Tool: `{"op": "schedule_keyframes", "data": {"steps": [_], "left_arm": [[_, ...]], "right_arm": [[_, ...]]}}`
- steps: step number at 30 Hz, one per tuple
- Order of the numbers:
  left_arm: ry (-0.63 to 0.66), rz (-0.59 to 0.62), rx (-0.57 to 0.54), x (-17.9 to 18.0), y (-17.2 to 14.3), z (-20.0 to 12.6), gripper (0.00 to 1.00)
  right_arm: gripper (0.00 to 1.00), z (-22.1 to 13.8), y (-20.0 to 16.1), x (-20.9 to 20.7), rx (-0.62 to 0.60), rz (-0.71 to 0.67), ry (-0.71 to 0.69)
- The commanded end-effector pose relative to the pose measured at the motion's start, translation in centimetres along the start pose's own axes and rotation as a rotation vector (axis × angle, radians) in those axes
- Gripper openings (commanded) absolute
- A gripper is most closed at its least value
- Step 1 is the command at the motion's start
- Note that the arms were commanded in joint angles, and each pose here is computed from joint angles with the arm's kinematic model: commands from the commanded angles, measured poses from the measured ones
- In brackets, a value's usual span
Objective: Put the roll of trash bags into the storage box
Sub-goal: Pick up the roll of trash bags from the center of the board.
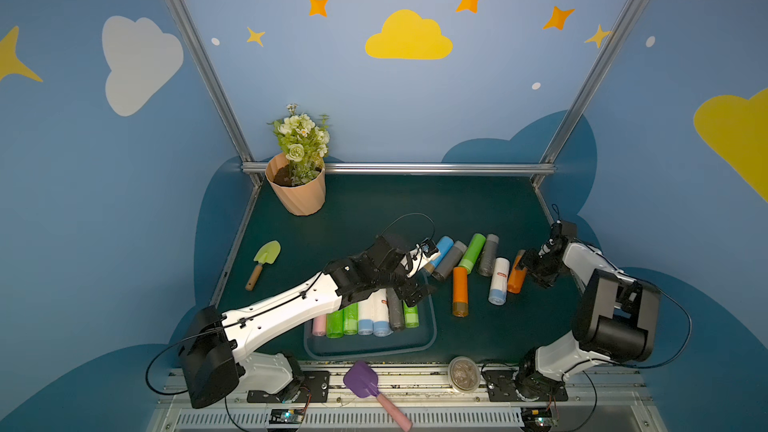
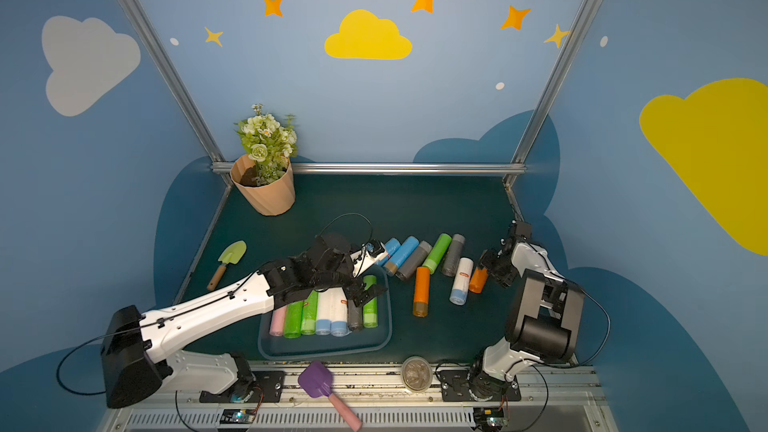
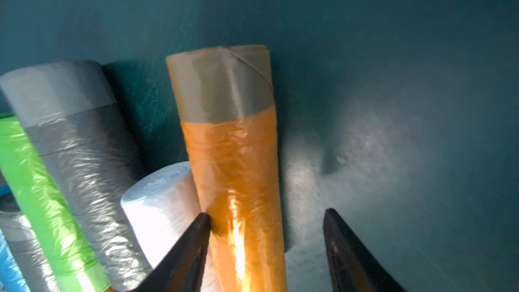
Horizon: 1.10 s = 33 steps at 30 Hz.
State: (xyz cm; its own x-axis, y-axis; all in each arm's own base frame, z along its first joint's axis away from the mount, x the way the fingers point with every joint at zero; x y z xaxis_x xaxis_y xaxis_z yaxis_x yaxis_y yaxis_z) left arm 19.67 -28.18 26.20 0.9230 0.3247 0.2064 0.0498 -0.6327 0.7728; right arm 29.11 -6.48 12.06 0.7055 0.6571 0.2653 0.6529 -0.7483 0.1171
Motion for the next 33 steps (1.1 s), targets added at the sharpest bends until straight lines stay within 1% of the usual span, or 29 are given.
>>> {"op": "schedule_keyframes", "data": {"steps": [1, 3, 8, 15, 18, 22, 25, 27, 30, 33], "left_arm": [[-0.006, -0.007, -0.018, 0.3, 0.9, -0.2, 1.00], [-0.010, -0.010, -0.014, 0.3, 0.9, -0.2, 1.00], [-0.009, -0.012, -0.010, 0.3, 0.9, -0.2, 1.00], [-0.012, -0.014, -0.015, 0.3, 1.0, -0.4, 1.00], [-0.015, -0.003, -0.005, 0.3, 1.0, -0.4, 1.00], [-0.001, 0.004, 0.023, 1.1, 0.3, -0.5, 1.00], [-0.051, -0.021, 0.026, 2.4, -0.4, -1.0, 1.00], [-0.048, -0.037, 0.042, 3.8, -1.3, -1.8, 1.00], [-0.069, -0.003, 0.026, 5.0, -2.8, -3.4, 1.00], [-0.026, 0.050, -0.006, 5.7, -4.3, -4.8, 1.00]], "right_arm": [[0.58, 0.5, 0.4, 0.9, -0.003, -0.024, 0.002], [0.54, 0.7, 0.4, 1.1, -0.004, -0.039, -0.015], [0.48, 1.0, 0.6, 1.5, -0.001, -0.048, -0.021], [0.29, 0.5, 0.6, 1.0, -0.020, -0.061, -0.055], [0.24, 0.0, 0.3, 1.1, -0.024, -0.070, -0.034], [0.22, -1.8, -0.5, 1.7, -0.067, -0.113, -0.008], [0.22, -3.5, -1.3, 2.2, -0.096, -0.145, 0.016], [0.22, -4.8, -2.1, 2.8, -0.104, -0.183, 0.038], [0.22, -6.8, -3.6, 3.9, -0.105, -0.244, 0.085], [0.22, -8.4, -5.7, 5.1, -0.073, -0.334, 0.160]]}}
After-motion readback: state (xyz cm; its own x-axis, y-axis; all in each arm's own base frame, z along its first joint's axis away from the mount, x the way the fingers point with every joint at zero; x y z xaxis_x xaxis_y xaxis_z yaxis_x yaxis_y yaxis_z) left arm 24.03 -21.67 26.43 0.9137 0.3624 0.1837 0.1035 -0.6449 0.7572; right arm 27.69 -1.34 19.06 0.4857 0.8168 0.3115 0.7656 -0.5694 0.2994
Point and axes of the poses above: each gripper's point midway between its finger pads, its own z axis out along the fingers, its own x axis along the line the jaws close on, y = z × x, the point moved 8 cm from there along -z, back along the fingers, and after that the axes turned 13 degrees about z, right-handed, at the moved point
